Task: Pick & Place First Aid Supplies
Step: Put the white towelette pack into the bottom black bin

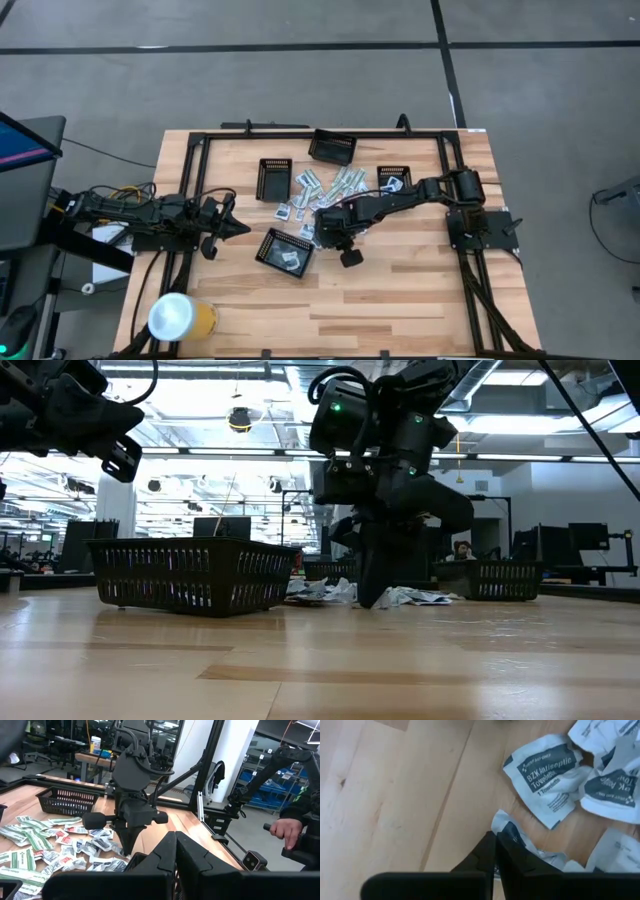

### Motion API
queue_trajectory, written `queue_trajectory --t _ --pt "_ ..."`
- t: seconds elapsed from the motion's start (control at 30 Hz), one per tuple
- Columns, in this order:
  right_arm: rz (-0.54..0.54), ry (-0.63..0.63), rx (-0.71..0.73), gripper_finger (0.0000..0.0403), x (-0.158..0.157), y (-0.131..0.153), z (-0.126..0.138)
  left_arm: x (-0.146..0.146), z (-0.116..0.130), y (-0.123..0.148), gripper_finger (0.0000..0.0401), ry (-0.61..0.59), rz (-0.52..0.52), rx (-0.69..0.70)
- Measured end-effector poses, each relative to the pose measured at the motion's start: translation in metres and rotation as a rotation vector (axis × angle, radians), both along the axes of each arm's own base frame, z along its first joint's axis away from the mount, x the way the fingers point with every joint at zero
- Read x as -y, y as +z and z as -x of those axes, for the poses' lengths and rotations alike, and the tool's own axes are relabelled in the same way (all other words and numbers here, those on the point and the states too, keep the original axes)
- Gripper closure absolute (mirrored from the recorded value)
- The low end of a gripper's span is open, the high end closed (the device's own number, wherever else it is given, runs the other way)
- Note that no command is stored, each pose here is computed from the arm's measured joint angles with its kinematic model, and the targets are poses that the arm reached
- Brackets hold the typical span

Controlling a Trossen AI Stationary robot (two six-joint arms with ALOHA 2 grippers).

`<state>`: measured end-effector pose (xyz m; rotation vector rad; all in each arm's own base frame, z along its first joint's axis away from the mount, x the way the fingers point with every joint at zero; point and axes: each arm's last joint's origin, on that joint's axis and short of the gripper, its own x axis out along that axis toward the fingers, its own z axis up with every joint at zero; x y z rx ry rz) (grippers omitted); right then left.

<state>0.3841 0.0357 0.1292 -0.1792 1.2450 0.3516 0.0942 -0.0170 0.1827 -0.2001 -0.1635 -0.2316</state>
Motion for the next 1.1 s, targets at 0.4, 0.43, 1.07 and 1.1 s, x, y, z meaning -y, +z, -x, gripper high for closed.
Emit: queue_trajectory --t 0.4,0.43,1.07,1.1 --pt "0.209 -0.058 0.13 0.0402 -0.003 0.037 0.006 0.0 0.0 0.0 0.0393 0.0 0.001 0.004" --pt "0.228 -0.049 0.151 0.0402 -0.004 0.042 0.006 0.0 0.0 0.0 0.0393 0.0 0.001 0.005" --pt "0.385 0.267 0.493 0.0402 -0.026 0.075 -0.01 0.0 0.0 0.001 0.0393 0.0 0.002 0.01" --pt "0.395 0.298 0.513 0.0402 -0.028 0.075 -0.011 0.0 0.0 0.001 0.0393 0.0 0.002 0.01"
